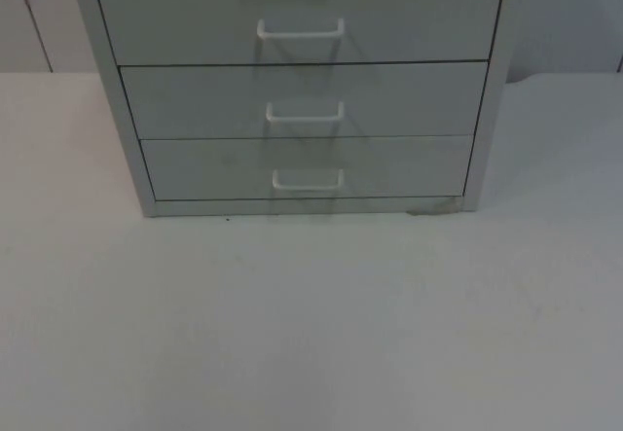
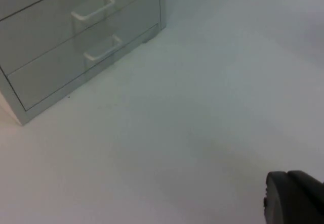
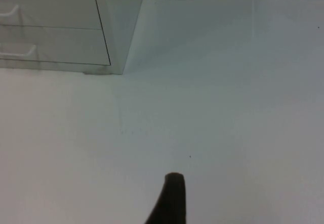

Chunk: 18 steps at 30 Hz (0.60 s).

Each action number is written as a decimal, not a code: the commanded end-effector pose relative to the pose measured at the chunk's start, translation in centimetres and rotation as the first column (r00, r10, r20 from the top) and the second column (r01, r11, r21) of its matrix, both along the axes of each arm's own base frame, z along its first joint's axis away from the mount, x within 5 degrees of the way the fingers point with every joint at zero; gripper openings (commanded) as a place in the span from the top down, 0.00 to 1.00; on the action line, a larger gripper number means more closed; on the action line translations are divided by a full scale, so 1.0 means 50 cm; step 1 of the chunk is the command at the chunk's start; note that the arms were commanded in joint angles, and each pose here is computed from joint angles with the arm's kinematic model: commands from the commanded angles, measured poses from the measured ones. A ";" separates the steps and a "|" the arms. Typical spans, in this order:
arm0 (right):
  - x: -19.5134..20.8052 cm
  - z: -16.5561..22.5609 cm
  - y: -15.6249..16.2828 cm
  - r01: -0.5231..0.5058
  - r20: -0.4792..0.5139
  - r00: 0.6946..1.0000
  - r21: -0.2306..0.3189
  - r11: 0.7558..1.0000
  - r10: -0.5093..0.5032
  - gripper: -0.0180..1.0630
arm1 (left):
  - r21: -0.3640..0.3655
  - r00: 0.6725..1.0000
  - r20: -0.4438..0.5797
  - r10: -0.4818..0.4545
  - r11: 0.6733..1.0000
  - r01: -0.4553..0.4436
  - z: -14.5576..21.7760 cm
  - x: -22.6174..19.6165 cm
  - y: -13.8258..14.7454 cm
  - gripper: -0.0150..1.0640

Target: Open the drawer with the left hand, place the block into the drawer with the right hand, then close the drawer with the left hand.

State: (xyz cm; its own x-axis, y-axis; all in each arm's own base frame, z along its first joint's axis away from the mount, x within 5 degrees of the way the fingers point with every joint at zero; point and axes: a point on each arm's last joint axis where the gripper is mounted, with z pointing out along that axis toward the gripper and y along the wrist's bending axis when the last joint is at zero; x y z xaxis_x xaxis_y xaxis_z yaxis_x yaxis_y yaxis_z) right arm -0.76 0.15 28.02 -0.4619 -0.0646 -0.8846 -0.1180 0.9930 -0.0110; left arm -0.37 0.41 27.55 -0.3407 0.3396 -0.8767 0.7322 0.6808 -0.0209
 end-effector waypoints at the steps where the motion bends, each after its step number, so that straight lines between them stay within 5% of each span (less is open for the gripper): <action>1: 0.000 0.000 -0.001 0.008 0.009 1.000 0.002 1.000 -0.008 0.31 | -0.008 1.000 0.003 -0.014 1.000 0.014 -0.002 -0.001 -0.002 0.98; 4: 0.000 0.000 -0.001 0.008 0.009 1.000 0.002 1.000 -0.008 0.29 | -0.008 1.000 0.003 -0.014 1.000 0.014 -0.002 -0.001 -0.002 0.79; 6: 0.000 0.000 -0.001 0.008 0.009 1.000 0.002 1.000 -0.008 0.18 | -0.009 1.000 0.002 -0.013 1.000 0.013 -0.002 -0.001 -0.002 0.52; 7: 0.000 0.000 -0.001 0.008 0.009 1.000 0.002 1.000 -0.008 0.18 | -0.009 1.000 0.002 -0.013 1.000 0.013 -0.002 -0.001 -0.002 0.52; 9: 0.000 0.000 -0.001 0.008 0.009 1.000 0.002 1.000 -0.008 0.01 | -0.011 1.000 -0.001 -0.010 1.000 0.010 -0.002 0.000 -0.002 0.19; 10: 0.000 0.000 -0.001 0.009 0.009 1.000 0.001 1.000 -0.009 0.01 | -0.011 1.000 -0.001 -0.010 1.000 0.010 -0.002 0.000 -0.002 0.02; 18: 0.000 0.000 -0.001 0.009 0.009 1.000 0.001 1.000 -0.009 0.01 | -0.012 1.000 -0.002 -0.011 1.000 0.010 -0.002 -0.001 -0.002 0.01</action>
State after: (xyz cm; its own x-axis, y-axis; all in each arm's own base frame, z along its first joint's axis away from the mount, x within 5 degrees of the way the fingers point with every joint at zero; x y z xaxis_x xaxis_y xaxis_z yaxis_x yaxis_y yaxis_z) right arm -0.76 0.15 28.02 -0.4628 -0.0573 -0.8846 -0.1145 0.9934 -0.0044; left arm -0.37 0.41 27.55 -0.3374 0.3427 -0.8768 0.7337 0.6792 -0.0169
